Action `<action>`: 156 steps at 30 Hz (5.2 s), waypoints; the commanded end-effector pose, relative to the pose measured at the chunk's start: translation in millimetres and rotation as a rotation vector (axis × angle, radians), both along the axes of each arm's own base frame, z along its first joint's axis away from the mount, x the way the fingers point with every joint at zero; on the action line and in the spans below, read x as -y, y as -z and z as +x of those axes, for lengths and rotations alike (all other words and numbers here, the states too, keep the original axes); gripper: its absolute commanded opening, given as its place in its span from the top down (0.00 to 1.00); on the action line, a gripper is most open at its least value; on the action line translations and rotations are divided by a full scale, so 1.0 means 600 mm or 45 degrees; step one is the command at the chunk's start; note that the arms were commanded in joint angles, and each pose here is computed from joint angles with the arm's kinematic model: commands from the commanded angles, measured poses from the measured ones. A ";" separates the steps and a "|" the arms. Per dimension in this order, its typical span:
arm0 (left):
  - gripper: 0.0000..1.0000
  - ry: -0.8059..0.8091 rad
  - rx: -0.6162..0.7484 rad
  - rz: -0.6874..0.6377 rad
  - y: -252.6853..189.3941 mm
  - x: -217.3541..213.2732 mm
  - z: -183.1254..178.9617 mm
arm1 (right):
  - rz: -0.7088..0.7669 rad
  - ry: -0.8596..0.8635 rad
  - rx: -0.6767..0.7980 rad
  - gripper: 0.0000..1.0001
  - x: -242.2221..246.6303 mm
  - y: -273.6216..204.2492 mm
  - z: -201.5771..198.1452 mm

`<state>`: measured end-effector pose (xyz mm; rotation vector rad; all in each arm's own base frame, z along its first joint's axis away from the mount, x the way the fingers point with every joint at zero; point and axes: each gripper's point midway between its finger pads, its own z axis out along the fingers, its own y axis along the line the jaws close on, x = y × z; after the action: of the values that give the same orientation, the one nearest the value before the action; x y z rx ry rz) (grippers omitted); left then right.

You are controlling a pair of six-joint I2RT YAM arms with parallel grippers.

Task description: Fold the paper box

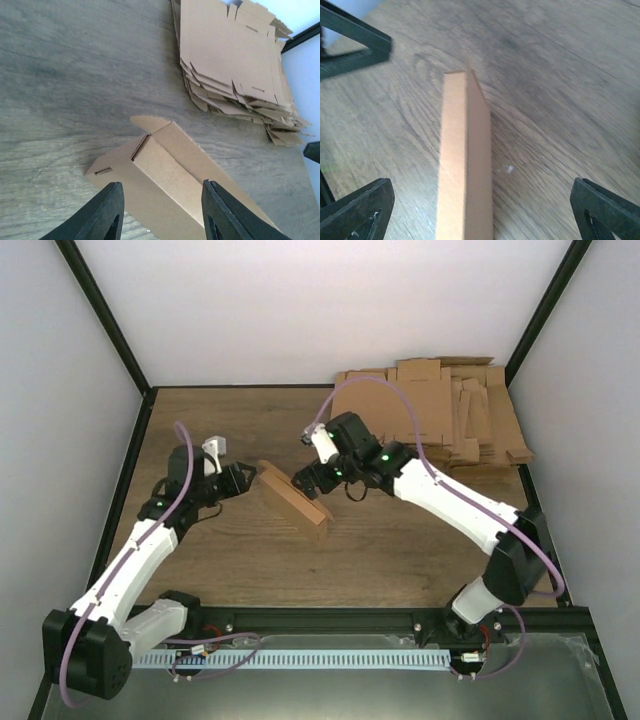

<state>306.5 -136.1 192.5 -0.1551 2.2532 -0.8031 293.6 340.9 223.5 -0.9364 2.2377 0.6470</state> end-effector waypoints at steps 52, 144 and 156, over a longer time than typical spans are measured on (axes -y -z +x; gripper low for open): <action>0.01 -0.143 0.260 0.262 -0.111 -0.066 0.006 | -0.453 -0.026 -0.161 0.42 -0.024 0.139 -0.051; 0.17 0.917 0.445 0.834 -0.012 0.067 -0.092 | -0.647 -0.865 0.240 0.63 0.094 0.134 -0.063; 0.18 1.016 0.546 0.677 -0.029 0.110 -0.095 | -0.644 -0.825 0.313 0.63 0.125 0.121 -0.059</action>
<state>253.8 -187.6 201.8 1.0662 2.0795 -0.4201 252.7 267.2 139.4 -1.9396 1.9347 0.2148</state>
